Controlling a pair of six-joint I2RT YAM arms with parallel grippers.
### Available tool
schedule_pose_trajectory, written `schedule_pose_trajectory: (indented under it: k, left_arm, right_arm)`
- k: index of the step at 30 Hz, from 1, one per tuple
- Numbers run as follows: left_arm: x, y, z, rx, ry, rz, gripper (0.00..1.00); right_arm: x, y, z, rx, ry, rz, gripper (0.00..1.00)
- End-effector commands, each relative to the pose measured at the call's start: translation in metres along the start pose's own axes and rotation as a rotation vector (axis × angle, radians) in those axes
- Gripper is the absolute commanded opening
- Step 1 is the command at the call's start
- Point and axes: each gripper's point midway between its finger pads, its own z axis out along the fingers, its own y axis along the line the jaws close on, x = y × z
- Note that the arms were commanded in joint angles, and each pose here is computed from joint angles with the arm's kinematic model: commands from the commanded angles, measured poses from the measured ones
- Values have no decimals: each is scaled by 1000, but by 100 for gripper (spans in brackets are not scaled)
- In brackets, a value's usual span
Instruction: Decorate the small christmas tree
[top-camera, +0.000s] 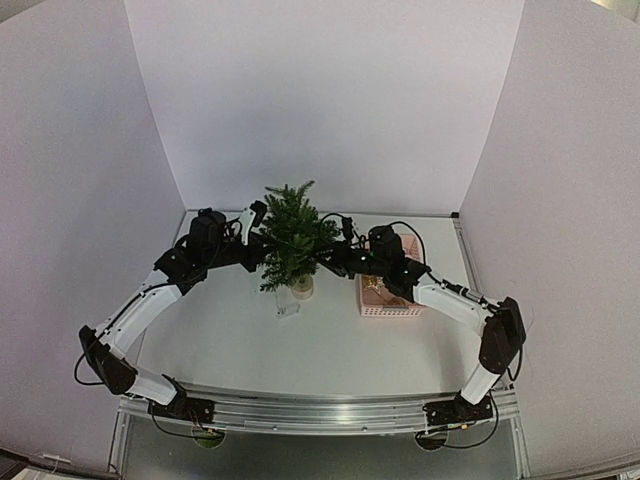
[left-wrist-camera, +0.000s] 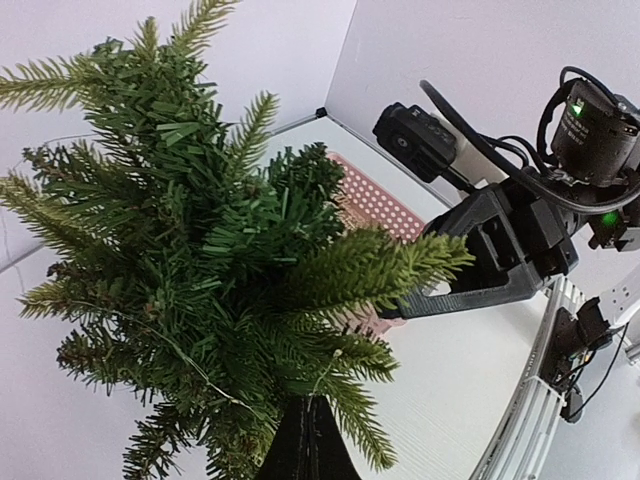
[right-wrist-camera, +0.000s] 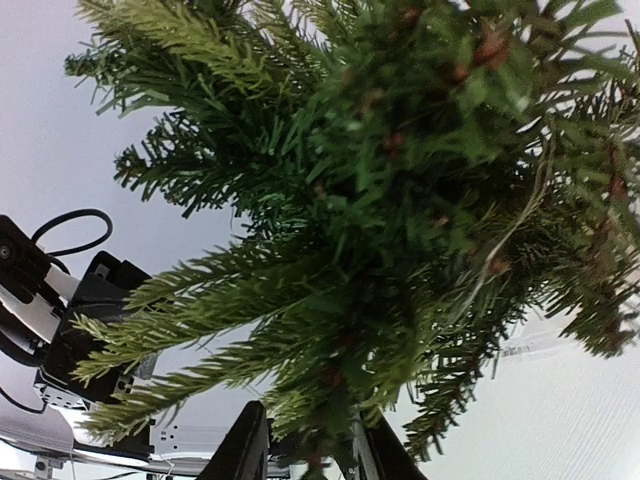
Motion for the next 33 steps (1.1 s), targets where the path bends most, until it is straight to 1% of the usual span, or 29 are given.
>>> schedule_pose_trajectory:
  k: [1,6,9,13,24,29,32,33]
  left_arm:
    - [-14,6,-4,-27,-35,82,0]
    - [0,24,2,-67,-4,77,0]
    - [11,33,8,-86,20,122,0]
    - [32,35,18,-66,79,133,0]
    - [57,37,31,-36,148,138,0]
    - [54,35,38,-12,127,136,0]
    - [53,37,40,-20,122,139,0]
    - [54,37,40,-17,124,140,0]
  right_arm:
    - [-7,12,-12,-20,-34,-29,31]
    - [-8,13,-17,-15,-40,-38,32]
    - [-7,10,-19,-6,-41,-35,34]
    - [-8,11,-20,-6,-41,-39,35]
    - [-8,13,-19,-9,-34,-45,38]
    - [-5,17,-22,-16,-19,-71,44]
    - [1,23,-30,-19,-13,-130,51]
    - [3,27,-34,-22,-16,-158,55]
